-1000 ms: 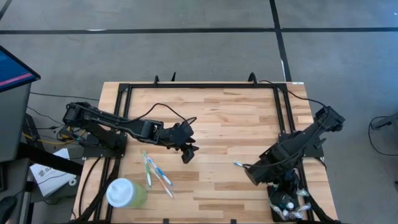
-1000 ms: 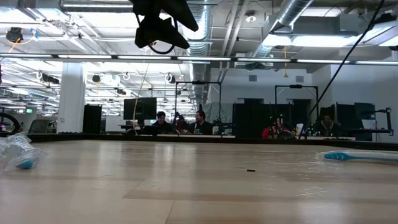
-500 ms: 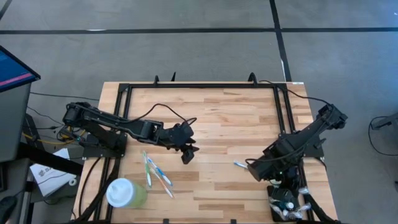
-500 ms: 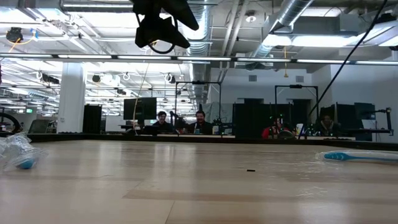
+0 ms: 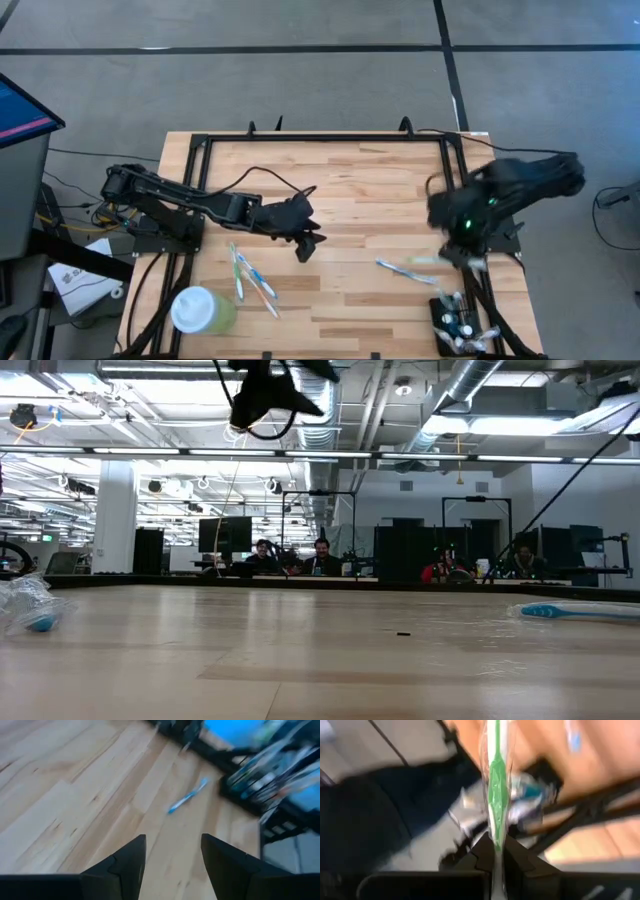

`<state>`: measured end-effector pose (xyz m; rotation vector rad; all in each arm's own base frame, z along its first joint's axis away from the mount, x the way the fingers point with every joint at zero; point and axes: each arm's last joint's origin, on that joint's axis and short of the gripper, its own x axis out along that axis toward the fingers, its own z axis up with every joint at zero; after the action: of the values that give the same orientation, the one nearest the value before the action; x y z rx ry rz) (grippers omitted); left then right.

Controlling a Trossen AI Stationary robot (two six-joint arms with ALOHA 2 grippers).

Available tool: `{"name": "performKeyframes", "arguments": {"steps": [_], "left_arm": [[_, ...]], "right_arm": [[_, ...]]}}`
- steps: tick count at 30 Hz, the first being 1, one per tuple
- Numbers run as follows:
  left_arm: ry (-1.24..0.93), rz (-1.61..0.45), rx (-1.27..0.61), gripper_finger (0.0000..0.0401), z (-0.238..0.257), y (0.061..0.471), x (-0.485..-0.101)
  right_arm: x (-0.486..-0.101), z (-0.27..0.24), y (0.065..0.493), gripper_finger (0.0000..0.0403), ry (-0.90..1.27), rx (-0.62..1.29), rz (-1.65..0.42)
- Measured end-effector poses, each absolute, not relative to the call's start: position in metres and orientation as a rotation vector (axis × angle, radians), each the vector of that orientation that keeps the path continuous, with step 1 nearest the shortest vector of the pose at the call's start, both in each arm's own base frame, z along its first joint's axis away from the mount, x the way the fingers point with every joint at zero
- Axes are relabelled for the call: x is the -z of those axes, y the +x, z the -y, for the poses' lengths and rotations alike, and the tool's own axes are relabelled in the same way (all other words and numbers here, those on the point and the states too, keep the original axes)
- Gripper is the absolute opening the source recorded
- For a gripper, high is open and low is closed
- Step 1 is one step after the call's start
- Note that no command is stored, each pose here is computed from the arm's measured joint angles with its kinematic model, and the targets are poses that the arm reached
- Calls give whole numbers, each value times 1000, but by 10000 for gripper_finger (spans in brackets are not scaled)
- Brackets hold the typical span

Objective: Pick & Place toothbrushing station
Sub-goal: Put the top green toothbrush into the black organizer

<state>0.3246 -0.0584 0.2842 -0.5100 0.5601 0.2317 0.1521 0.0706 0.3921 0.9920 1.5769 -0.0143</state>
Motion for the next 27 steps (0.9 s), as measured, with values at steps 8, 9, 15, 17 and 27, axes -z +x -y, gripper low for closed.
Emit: {"name": "performKeyframes", "arguments": {"steps": [8,9,15,17,27], "left_arm": [[-527,-328,-147,184,57,337,-308],[-475,-319,-129,182,57,338,-312],[-194,-230,-110,158,57,344,-347],[-89,-192,-126,150,57,344,-361],[145,-312,-74,151,47,341,-369]], "right_arm": [[-409,-41,142,9,1047,106,-1227],[-410,-40,145,8,1054,92,-1192],[-414,-34,174,15,1071,7,-1057],[-411,-32,183,14,1068,-1,-1071],[-394,-18,232,18,1107,-153,-1114]]}}
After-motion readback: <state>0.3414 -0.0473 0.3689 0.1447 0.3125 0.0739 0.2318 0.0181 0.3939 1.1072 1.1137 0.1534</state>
